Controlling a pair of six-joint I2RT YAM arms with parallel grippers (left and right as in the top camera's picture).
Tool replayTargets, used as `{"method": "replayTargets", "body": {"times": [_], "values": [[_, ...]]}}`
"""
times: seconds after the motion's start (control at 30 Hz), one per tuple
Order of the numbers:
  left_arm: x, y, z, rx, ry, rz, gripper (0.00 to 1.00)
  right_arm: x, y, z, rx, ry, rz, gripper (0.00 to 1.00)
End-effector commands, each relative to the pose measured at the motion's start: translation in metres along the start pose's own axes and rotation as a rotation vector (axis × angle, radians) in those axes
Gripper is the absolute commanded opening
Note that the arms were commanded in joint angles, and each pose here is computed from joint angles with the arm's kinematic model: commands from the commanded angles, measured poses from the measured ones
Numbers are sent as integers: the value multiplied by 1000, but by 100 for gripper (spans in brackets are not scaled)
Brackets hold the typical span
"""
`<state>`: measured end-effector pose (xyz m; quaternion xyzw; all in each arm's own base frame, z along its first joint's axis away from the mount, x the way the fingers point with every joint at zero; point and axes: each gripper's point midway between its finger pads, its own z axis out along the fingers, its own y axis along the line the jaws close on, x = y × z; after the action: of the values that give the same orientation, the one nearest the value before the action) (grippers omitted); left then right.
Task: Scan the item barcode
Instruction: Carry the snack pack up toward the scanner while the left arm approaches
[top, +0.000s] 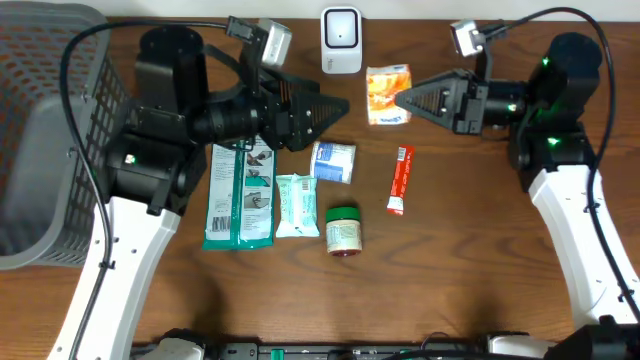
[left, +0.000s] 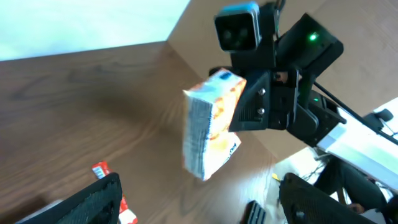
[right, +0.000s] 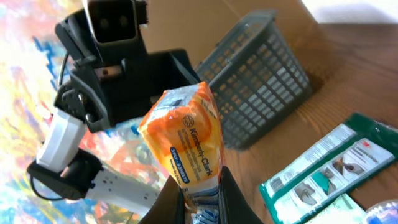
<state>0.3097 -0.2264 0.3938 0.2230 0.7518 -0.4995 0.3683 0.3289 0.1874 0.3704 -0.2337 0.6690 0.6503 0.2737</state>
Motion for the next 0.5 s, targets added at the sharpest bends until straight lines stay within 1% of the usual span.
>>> {"method": "replayTargets", "body": {"times": [0.0, 0.2, 0.37, 0.47], "values": [[2, -11, 5, 45, 15, 23, 80, -13, 9, 12, 6, -37, 122, 1], [0, -13, 6, 51, 11, 34, 80, -18, 17, 29, -6, -61, 110, 1], [0, -13, 6, 52, 9, 36, 76, -15, 21, 41, -16, -55, 110, 1], [0, -14, 6, 52, 9, 36, 75, -13, 23, 44, -24, -45, 111, 1]]}}
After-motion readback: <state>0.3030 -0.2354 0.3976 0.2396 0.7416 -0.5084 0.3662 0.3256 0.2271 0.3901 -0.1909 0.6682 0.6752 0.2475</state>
